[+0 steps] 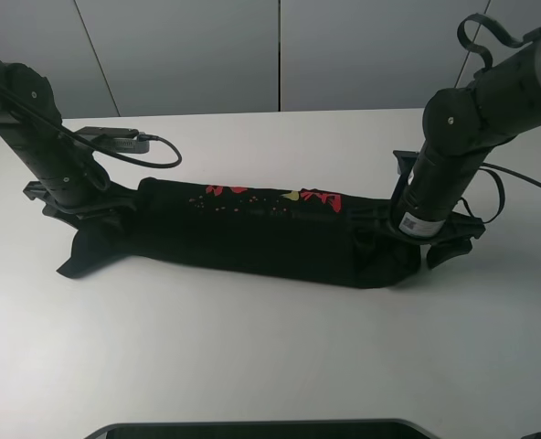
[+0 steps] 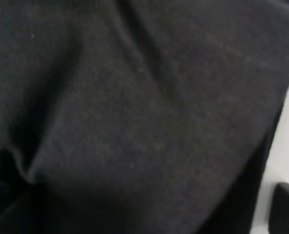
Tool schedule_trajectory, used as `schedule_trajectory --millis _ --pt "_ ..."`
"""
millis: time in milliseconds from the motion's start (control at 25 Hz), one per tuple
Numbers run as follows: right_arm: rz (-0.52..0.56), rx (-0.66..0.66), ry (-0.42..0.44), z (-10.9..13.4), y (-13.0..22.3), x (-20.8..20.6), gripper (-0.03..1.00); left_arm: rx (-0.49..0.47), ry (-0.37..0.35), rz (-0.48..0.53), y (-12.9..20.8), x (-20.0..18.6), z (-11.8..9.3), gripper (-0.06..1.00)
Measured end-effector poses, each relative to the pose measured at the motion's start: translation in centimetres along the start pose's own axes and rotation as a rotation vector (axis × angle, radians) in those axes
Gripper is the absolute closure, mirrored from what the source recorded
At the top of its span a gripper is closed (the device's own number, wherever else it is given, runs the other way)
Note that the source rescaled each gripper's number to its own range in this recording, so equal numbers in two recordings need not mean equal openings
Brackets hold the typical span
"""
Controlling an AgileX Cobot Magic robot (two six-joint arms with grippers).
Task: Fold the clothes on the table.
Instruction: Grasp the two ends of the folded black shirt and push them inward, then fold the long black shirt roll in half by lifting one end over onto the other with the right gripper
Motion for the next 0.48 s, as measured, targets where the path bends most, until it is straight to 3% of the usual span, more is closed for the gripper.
schedule_trajectory --millis 320,440,480 --pt "-0.032 -0.004 -0.022 0.26 -0.40 0.04 0.70 0.000 0.001 -0.006 -0.07 0.00 -0.01 0.06" --pt "-0.039 -0.013 -0.026 0.32 -0.48 0.03 0.85 0.002 0.001 -0.008 -0.10 0.00 -0.01 0.06" --pt "-0.039 -0.019 -0.026 0.32 -0.48 0.03 0.86 0.002 0.001 -0.008 -0.10 0.00 -0.01 0.06"
Point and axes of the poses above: a point on each arm's last joint axis where the gripper is mounted, x pointing out along that axis toward the gripper, z along the wrist's bending axis when the last joint is at zero, y = z × x, the point moved 3 cm from there along x, pointing out along that axis toward the gripper, and after that the axes turned 8 degrees about -x, right-handed, at the moved point
